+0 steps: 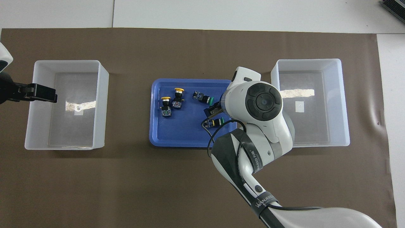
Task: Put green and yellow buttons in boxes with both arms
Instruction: 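Lower the right gripper and grasp the green-topped button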
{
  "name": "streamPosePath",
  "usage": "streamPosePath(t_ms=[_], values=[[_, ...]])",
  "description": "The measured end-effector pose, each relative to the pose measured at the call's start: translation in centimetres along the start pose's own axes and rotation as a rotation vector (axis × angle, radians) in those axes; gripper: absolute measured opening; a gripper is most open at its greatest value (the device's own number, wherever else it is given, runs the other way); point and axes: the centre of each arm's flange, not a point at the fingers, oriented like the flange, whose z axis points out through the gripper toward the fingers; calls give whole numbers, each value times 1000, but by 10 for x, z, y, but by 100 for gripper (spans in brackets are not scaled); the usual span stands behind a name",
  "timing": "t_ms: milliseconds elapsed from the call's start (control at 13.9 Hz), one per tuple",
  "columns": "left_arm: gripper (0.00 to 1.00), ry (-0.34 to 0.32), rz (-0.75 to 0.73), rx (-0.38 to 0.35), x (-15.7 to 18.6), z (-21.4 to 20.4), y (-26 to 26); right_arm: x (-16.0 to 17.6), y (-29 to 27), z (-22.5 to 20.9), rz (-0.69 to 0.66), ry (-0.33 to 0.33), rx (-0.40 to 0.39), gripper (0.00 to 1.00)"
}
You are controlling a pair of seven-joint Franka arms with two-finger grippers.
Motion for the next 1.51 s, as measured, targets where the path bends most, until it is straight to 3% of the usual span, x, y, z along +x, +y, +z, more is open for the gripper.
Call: streamPosePath(t_ms=[432,864,936,1152,1368,1440,1512], values=[[100,0,0,0,0,0,0,13,-54,73,-196,123,-10,100],[100,0,0,0,0,0,0,15,-57,99,-279,123,-47,96],[100,0,0,0,0,0,0,15,-57,99,-285,126,-51,88],[100,0,0,0,0,0,0,15,-58,106,-298,143,-57,74],[100,0,0,0,0,0,0,15,-58,114,-316,157,-69,70],[100,0,0,0,0,0,0,15,-57,115,-320,157,-73,63],[100,0,0,0,0,0,0,15,-56,115,-322,156,-74,49]])
